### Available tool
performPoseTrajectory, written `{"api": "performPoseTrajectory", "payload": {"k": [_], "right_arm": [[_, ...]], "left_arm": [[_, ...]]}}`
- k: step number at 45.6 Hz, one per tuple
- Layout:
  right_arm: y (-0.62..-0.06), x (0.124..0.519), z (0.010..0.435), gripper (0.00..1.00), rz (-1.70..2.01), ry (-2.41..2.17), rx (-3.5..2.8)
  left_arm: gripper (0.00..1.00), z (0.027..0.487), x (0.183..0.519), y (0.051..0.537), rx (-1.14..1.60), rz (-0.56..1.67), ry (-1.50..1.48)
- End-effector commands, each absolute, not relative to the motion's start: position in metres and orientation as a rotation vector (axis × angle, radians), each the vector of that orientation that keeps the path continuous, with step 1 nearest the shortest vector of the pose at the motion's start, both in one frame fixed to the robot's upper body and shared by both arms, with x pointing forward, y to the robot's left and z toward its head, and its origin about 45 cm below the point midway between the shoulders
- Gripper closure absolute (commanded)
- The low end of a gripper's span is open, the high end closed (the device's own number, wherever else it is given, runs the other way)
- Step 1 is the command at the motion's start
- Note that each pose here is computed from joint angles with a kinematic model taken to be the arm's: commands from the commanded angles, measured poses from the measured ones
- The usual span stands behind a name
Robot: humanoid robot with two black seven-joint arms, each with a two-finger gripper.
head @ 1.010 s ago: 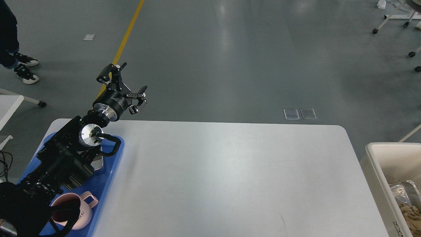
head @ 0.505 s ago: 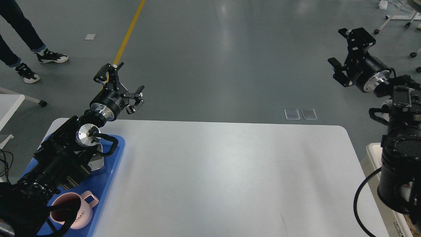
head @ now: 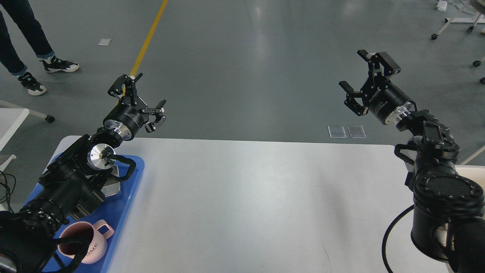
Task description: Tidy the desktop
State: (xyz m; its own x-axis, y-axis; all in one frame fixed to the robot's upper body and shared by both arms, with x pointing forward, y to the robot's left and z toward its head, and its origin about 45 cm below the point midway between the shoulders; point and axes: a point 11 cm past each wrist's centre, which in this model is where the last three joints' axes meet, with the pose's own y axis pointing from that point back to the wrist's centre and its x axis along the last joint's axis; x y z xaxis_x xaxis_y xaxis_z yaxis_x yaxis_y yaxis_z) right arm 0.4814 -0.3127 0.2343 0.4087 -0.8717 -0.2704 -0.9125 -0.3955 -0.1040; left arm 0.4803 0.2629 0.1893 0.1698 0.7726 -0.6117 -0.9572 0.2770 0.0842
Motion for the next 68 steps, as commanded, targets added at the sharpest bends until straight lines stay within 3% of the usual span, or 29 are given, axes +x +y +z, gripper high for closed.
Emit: {"api": "performPoseTrajectory", "payload": {"k": [1, 13, 23, 32, 57, 68], "right_arm": [[-0.325, 0.482, 0.241, 0.0, 0.226, 1.59, -2.426], [-0.375, 0.478, 0.259, 0.0, 0.148, 1.698, -2.399], [-0.374, 0.479, 0.26, 0.0, 0.143, 1.702, -2.409], [-0.37, 0.471, 0.236, 0.0, 0.185, 1.729, -2.54], [-0.379, 0.487, 0.291, 0.0, 0.053, 1.682, -2.4], [-0.373, 0.48, 0.264, 0.0, 0.125, 1.693, -2.423]], "left_arm": [[0.02, 0.189, 0.48, 0.264, -0.356, 1.268, 0.619], [0.02, 0.188, 0.48, 0.262, -0.355, 1.265, 0.621], [0.02, 0.189, 0.482, 0.251, -0.359, 1.256, 0.631], [0.02, 0.189, 0.482, 0.23, -0.372, 1.218, 0.648], [0.02, 0.184, 0.478, 0.229, -0.377, 1.212, 0.658], [0.02, 0.184, 0.478, 0.231, -0.379, 1.216, 0.654]]}}
